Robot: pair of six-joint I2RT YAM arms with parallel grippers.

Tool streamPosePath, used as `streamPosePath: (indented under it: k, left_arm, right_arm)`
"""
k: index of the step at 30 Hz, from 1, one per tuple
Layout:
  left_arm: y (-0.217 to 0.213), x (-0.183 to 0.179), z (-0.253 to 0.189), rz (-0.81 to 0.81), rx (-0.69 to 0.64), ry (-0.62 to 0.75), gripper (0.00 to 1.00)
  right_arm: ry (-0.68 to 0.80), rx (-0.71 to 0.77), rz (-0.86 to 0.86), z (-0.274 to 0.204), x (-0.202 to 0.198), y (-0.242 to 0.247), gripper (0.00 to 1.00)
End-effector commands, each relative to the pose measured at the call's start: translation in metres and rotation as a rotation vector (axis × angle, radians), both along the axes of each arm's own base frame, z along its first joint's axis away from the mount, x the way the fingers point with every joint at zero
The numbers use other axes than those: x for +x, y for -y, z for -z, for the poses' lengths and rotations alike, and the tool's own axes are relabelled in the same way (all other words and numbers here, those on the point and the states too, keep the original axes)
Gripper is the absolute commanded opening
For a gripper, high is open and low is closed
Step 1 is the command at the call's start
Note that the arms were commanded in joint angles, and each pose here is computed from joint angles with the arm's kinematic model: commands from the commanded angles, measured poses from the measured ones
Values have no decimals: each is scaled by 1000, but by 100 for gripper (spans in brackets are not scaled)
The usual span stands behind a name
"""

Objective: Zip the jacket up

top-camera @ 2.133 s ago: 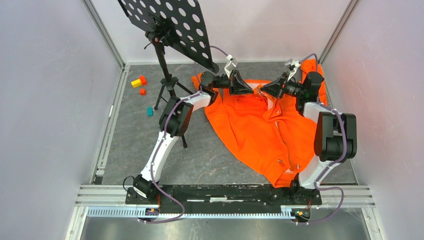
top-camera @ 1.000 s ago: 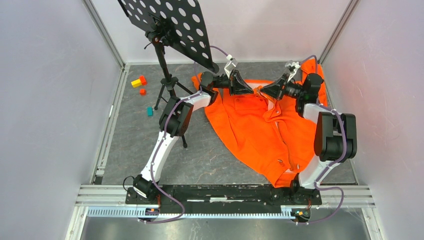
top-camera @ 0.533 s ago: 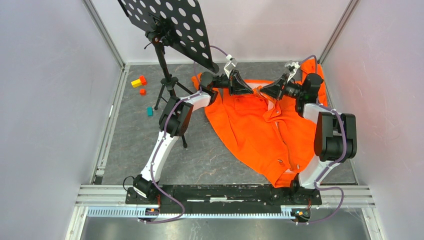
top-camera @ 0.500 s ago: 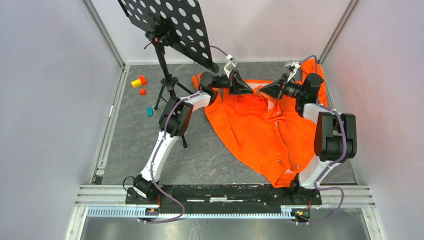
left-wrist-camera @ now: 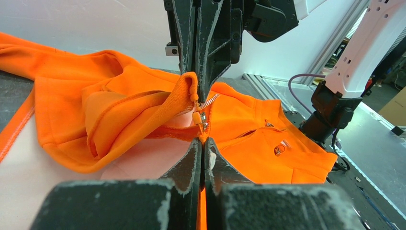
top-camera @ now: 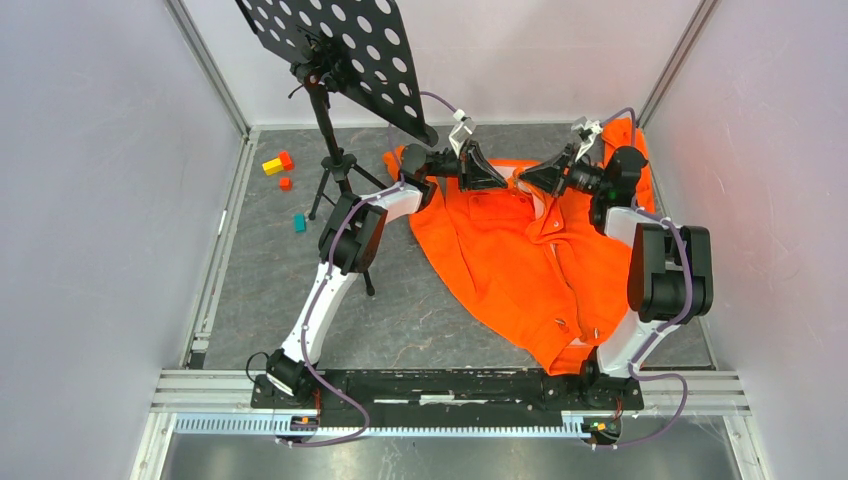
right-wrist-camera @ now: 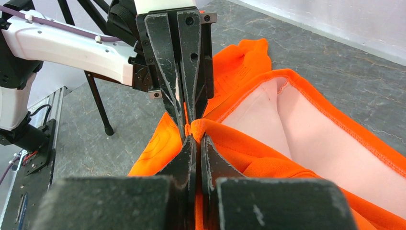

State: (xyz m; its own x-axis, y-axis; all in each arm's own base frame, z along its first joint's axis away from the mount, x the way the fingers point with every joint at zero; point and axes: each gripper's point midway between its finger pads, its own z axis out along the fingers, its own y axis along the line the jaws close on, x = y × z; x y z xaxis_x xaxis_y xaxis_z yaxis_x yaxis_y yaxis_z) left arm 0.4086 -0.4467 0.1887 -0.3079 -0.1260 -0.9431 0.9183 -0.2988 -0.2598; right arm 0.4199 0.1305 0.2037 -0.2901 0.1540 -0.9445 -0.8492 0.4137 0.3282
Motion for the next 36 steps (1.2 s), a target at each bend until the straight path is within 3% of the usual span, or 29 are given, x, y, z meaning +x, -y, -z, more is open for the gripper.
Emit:
streamPosePath:
  k: [1, 36]
  left_arm:
    - [0, -6, -19, 18, -39, 72, 2]
    - [-5, 0, -21, 5, -41, 74, 2]
  right_arm:
    - [54, -3, 1, -9, 0, 5, 0]
    - [40, -40, 11, -3, 2, 7, 0]
